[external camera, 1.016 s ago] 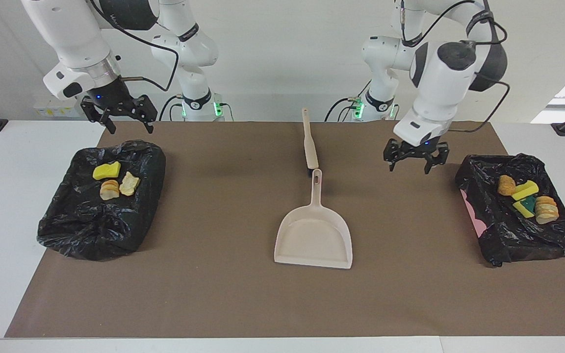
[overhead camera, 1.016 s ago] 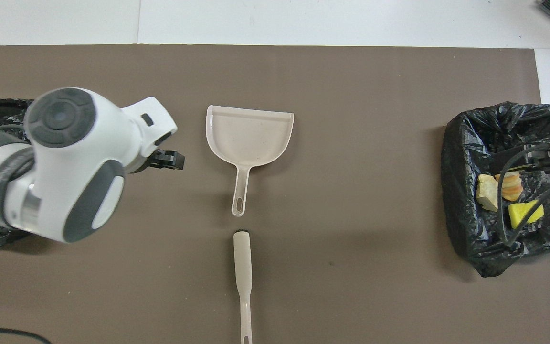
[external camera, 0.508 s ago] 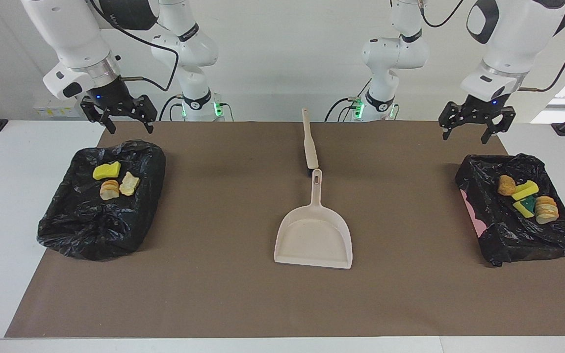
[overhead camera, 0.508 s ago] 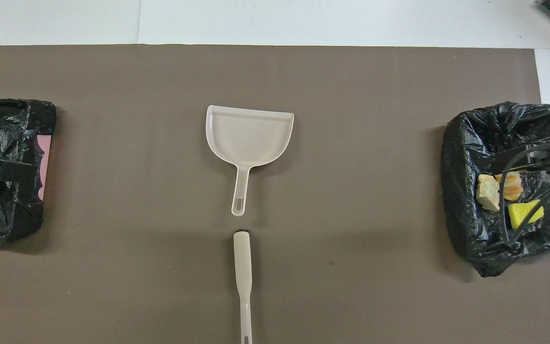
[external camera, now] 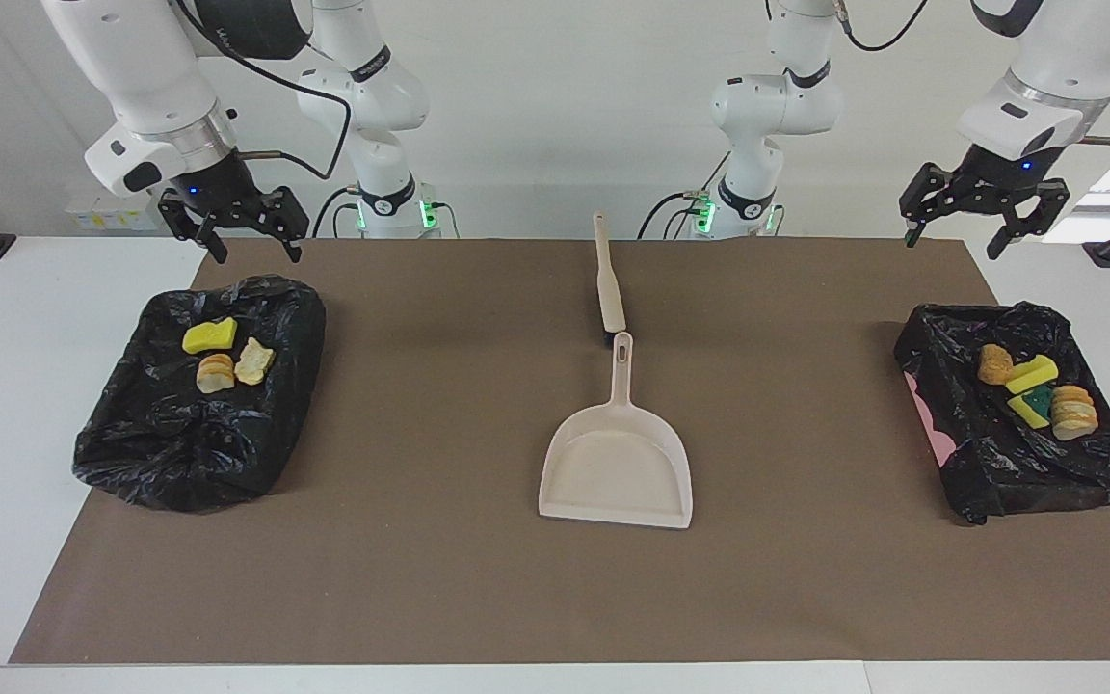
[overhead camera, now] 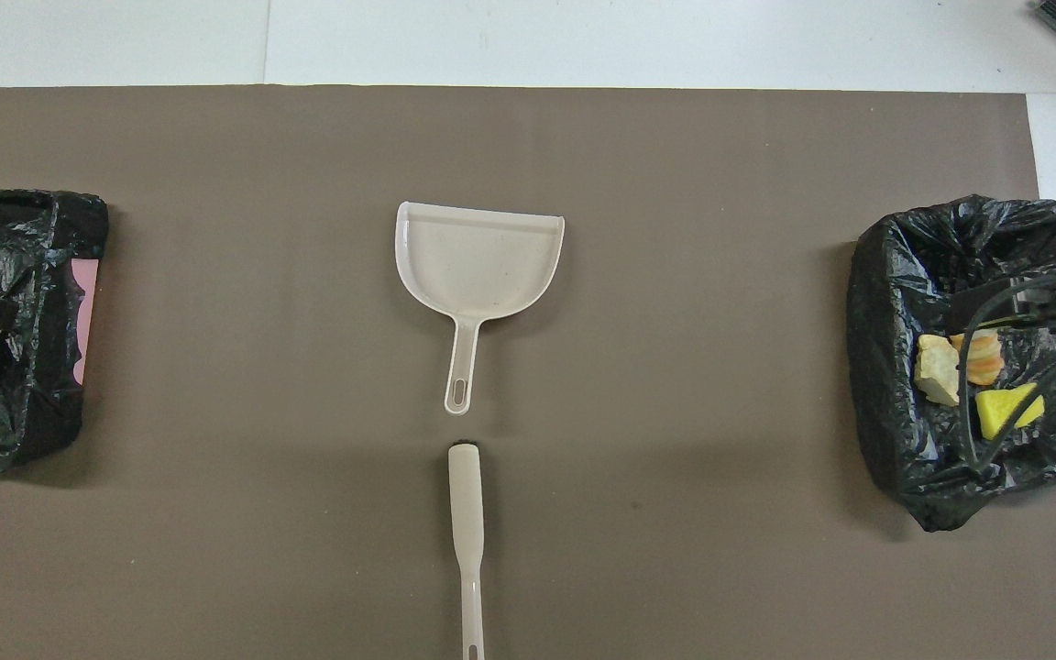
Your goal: Sweep and dump trash in bin
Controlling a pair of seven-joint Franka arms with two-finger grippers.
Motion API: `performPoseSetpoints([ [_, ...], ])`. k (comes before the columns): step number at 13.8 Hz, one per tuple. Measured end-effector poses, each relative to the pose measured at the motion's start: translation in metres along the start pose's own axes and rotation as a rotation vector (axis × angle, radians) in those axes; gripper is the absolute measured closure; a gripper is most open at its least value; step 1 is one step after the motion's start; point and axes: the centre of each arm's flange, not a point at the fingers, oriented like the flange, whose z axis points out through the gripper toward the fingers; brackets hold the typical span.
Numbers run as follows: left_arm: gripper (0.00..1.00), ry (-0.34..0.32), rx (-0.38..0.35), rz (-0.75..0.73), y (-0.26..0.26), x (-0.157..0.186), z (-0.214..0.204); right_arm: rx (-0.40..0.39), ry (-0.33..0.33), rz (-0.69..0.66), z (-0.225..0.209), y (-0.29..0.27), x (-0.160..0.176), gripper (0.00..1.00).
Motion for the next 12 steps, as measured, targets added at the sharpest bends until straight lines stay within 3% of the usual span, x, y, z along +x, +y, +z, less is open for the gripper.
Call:
performPoseSetpoints([
  [12,0.00,-0.015,-0.009,-0.129,-0.0064,-0.0044,0.0012,0.000,0.000,0.000,0.0000,0.0000,0.0000,0.00],
])
